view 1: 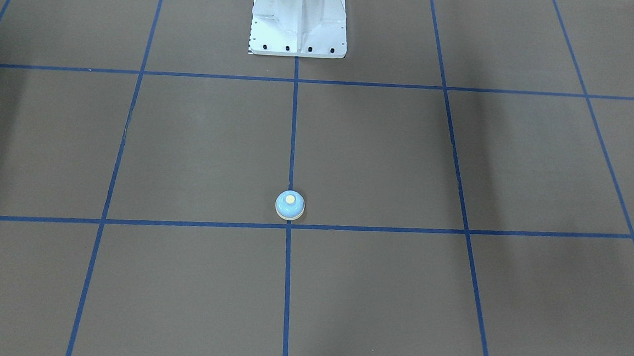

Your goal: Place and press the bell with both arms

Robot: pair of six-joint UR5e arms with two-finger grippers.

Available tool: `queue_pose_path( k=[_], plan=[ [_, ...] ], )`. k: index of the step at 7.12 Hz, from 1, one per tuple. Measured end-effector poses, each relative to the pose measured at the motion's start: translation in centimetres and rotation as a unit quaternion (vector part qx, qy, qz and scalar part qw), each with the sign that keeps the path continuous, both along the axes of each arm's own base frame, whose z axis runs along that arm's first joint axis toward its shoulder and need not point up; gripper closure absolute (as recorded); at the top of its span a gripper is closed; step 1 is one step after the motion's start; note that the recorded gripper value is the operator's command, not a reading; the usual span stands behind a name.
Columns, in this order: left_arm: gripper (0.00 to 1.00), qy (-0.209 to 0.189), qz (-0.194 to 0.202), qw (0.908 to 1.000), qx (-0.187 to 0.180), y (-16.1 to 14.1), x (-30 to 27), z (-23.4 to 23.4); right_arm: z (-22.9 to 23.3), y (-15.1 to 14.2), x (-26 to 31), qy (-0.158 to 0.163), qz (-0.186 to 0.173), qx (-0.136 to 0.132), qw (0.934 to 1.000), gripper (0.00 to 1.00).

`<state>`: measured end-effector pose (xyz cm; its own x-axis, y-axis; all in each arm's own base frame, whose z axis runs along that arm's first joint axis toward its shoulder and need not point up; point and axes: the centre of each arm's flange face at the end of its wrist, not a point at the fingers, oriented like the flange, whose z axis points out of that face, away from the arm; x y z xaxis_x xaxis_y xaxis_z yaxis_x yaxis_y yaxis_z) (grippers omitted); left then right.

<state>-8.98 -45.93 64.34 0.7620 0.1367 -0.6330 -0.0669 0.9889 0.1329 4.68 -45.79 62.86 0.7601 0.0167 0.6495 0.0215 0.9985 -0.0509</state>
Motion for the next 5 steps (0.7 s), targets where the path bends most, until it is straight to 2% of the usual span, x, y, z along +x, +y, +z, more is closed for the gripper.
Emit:
queue_pose_path(
  k=[2, 5],
  plan=[
    [0.0, 0.001, 0.0, 1.0, -0.003, 0.34, 0.12, 0.25, -0.13, 0.11, -0.2, -0.013, 0.0, -0.001, 0.9999, 0.0],
    [0.0, 0.001, 0.002, 1.0, -0.005, 0.43, 0.32, 0.6, -0.61, -0.47, -0.27, -0.016, 0.001, 0.003, 0.9999, 0.0]
  ],
)
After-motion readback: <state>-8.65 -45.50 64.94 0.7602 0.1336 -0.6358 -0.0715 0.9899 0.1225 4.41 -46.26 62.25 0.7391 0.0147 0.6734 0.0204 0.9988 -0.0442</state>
